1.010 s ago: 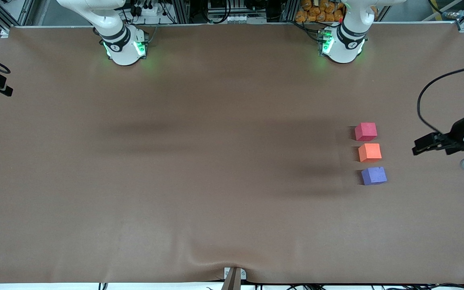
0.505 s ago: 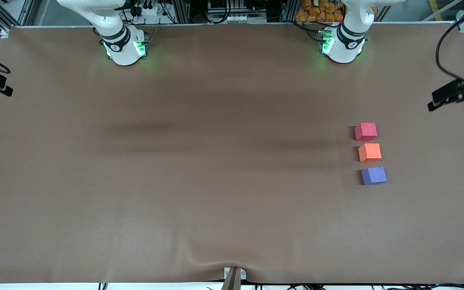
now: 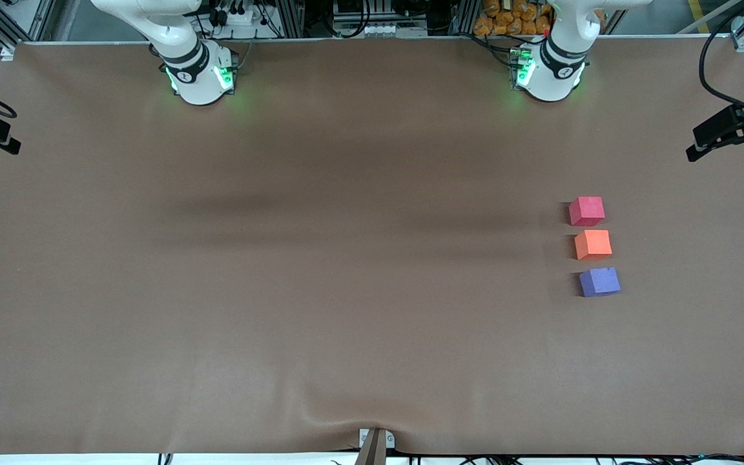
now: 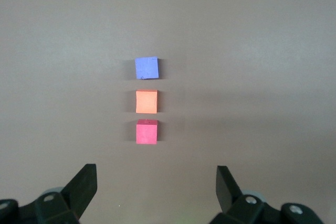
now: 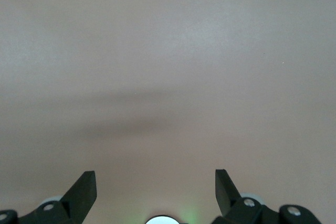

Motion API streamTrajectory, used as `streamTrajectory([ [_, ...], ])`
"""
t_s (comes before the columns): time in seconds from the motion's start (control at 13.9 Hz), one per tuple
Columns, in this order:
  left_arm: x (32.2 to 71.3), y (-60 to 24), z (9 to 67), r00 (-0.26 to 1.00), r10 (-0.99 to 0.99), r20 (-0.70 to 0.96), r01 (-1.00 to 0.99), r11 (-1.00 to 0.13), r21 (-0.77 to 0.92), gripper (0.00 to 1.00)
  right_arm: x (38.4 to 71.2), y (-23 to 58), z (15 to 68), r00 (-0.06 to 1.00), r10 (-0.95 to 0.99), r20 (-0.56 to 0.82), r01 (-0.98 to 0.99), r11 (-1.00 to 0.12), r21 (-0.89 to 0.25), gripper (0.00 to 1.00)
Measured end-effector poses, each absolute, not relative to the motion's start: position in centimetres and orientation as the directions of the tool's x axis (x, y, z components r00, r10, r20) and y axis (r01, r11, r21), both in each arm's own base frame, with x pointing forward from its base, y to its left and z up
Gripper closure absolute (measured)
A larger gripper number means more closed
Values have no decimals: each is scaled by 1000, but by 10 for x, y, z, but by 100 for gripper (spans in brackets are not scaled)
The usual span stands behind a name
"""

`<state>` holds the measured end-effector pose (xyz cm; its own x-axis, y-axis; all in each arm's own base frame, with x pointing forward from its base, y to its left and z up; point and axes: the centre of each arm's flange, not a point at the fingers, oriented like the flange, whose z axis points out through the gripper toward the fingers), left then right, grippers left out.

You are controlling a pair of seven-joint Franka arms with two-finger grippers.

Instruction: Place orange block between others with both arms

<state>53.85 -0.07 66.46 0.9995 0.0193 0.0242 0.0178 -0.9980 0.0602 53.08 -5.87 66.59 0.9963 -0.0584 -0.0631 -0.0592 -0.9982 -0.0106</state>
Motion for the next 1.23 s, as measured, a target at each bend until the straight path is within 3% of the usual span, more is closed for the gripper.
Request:
streamTrajectory([
  [1.23, 539, 14, 656, 1000, 2, 13, 2, -1000, 24, 0, 531, -58, 666, 996, -57, -63, -58, -998, -11, 0],
])
